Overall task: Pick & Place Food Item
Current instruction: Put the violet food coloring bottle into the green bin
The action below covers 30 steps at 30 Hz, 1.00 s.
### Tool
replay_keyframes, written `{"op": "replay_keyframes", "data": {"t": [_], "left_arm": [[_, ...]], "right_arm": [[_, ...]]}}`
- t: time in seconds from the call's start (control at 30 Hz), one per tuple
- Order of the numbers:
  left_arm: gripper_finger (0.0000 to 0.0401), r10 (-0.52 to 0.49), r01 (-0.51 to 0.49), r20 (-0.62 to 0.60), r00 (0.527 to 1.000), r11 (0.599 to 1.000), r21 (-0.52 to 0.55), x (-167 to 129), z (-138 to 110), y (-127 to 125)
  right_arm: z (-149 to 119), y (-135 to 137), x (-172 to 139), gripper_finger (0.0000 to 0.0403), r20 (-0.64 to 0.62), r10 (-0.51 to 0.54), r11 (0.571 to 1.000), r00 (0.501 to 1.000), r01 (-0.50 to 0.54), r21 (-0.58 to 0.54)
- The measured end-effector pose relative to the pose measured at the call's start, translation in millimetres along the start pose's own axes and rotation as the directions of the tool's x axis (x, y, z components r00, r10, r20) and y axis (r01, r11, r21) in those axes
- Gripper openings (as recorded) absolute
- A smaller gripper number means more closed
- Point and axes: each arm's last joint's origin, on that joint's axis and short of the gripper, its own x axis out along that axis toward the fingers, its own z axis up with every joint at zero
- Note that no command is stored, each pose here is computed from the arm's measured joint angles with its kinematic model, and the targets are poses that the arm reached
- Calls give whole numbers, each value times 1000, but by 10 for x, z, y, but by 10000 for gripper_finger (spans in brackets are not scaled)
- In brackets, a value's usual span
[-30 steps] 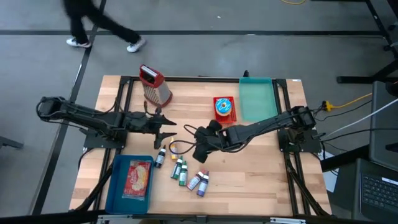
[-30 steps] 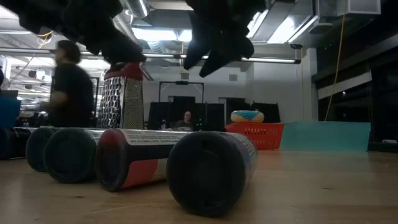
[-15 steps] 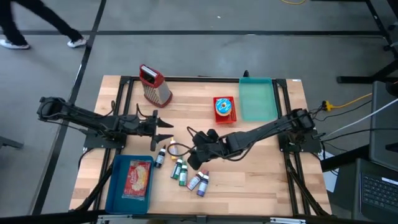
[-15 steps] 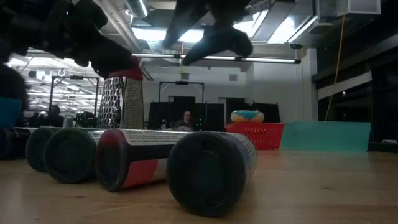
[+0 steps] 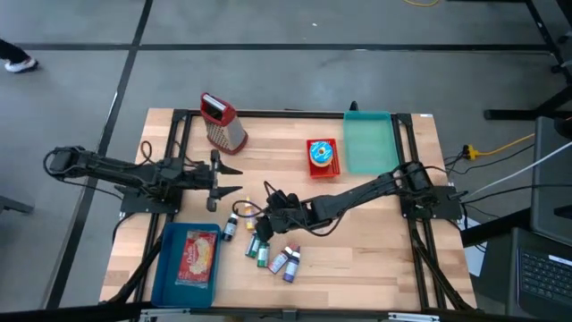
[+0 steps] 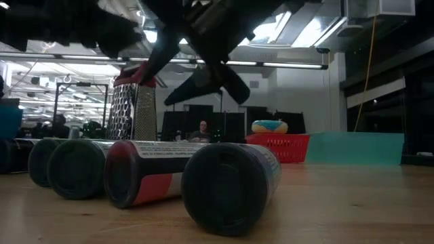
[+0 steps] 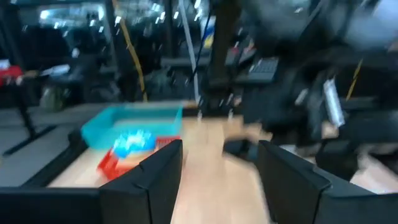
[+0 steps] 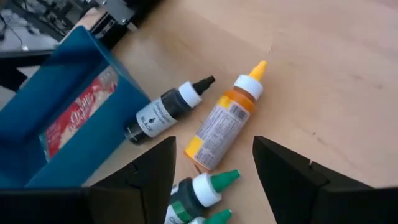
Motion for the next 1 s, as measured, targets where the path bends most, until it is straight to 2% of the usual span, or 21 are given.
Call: {"op": "replay_keyframes", "data": {"t": [0.2,0.37,0.5,0.67,0.73,0.83,0.93,1.0], "left_arm": [[203,-85,95,185,979,994,-45,-215,225,10],[203,-98,131,291,952,987,-96,-428,340,35],[203,-117,152,225,967,978,-145,-521,210,33],[203,-102,156,262,960,969,-192,-589,-30,35],[203,-107,151,203,973,965,-216,-594,-113,32],[203,-126,124,8,992,959,-256,-586,-278,21],[203,-111,57,-149,983,944,-325,-600,-367,25],[203,-108,26,-212,971,934,-357,-612,-403,25]], "right_arm": [[34,7,14,216,46,1,997,999,-5,81],[77,58,6,216,96,41,990,994,-54,131],[74,57,6,217,90,42,985,995,-57,165],[69,53,8,217,71,48,979,996,-61,194],[68,52,8,217,70,47,982,996,-59,179],[74,60,6,217,76,54,985,996,-66,162],[89,81,3,217,91,74,983,993,-88,158],[92,83,2,217,92,76,984,993,-90,155]]}}
